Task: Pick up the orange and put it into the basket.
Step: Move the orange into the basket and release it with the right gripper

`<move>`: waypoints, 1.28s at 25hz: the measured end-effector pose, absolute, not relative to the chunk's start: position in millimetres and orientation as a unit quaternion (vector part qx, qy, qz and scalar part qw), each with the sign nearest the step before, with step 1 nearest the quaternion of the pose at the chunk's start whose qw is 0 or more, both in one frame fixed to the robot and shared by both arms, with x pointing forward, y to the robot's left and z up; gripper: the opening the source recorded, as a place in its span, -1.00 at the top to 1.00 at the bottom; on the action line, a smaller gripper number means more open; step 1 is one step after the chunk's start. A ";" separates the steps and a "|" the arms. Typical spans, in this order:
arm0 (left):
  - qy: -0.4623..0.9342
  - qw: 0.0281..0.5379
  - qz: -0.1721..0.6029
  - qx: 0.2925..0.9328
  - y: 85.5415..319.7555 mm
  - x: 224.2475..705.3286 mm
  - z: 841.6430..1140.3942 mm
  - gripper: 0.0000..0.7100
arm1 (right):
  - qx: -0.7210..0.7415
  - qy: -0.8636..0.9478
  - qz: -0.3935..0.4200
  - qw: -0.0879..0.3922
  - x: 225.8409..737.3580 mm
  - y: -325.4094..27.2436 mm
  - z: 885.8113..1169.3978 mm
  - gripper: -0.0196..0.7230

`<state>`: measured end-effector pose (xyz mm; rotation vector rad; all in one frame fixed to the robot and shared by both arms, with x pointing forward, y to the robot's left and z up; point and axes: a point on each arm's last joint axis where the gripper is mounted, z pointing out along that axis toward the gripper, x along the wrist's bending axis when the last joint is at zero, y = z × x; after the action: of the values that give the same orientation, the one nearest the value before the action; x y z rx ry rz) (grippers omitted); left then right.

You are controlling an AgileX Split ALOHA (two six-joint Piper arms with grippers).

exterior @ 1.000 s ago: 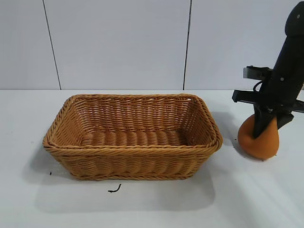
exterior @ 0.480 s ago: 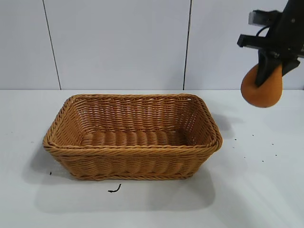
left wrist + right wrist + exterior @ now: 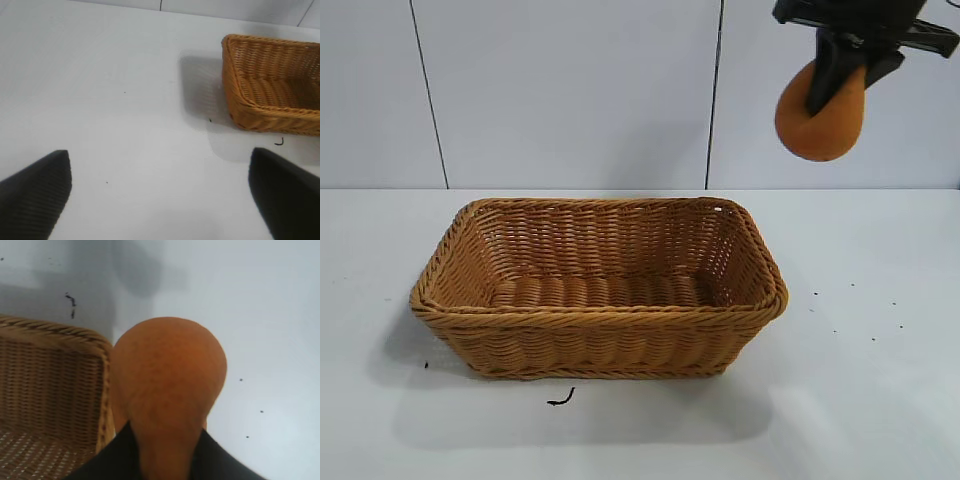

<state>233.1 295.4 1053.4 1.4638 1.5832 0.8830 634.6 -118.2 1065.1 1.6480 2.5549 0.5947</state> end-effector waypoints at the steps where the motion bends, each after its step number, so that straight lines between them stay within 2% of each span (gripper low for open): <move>1: 0.624 0.395 0.348 0.577 295.4 233.1 1053.4 -0.95 | 0.521 0.830 0.197 0.023 630.8 -107.7 1065.5 0.66; 6: 0.624 0.395 0.348 0.577 295.4 233.1 1053.4 -0.95 | 0.479 0.853 0.206 0.018 615.9 -62.4 1053.9 0.66; 10: 0.624 0.395 0.348 0.577 295.4 233.1 1053.4 -0.95 | 0.465 0.861 0.206 0.015 617.0 -35.8 1024.8 0.66; 18: 0.624 0.395 0.348 0.577 295.4 233.1 1053.4 -0.95 | 0.482 0.863 0.150 -0.017 626.8 -23.6 957.7 0.66; 23: 0.624 0.395 0.348 0.577 295.4 233.1 1053.4 -0.95 | 0.484 0.863 0.143 -0.020 628.0 -22.9 948.0 0.62; 24: 0.624 0.395 0.348 0.577 295.4 233.1 1053.4 -0.95 | 0.484 0.863 0.143 -0.020 628.1 -22.9 948.0 0.52; 26: 0.624 0.395 0.348 0.577 295.4 233.1 1053.4 -0.95 | 0.484 0.863 0.143 -0.020 628.1 -22.9 948.0 0.13; 28: 0.624 0.395 0.348 0.577 295.4 233.1 1053.4 -0.95 | 0.484 0.863 0.142 -0.020 627.9 -23.0 948.0 -0.46; 30: 0.624 0.395 0.348 0.577 295.4 233.1 1053.4 -0.95 | 0.483 0.864 0.141 -0.022 628.0 -22.8 951.4 -0.75; 32: 0.624 0.395 0.348 0.577 295.4 233.1 1053.4 -0.95 | 0.479 0.867 0.136 -0.022 628.6 -22.7 958.1 -0.86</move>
<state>233.1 295.4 1053.4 1.4638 1.5832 0.8830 628.6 -22.7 958.1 1.5262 2.7623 0.4346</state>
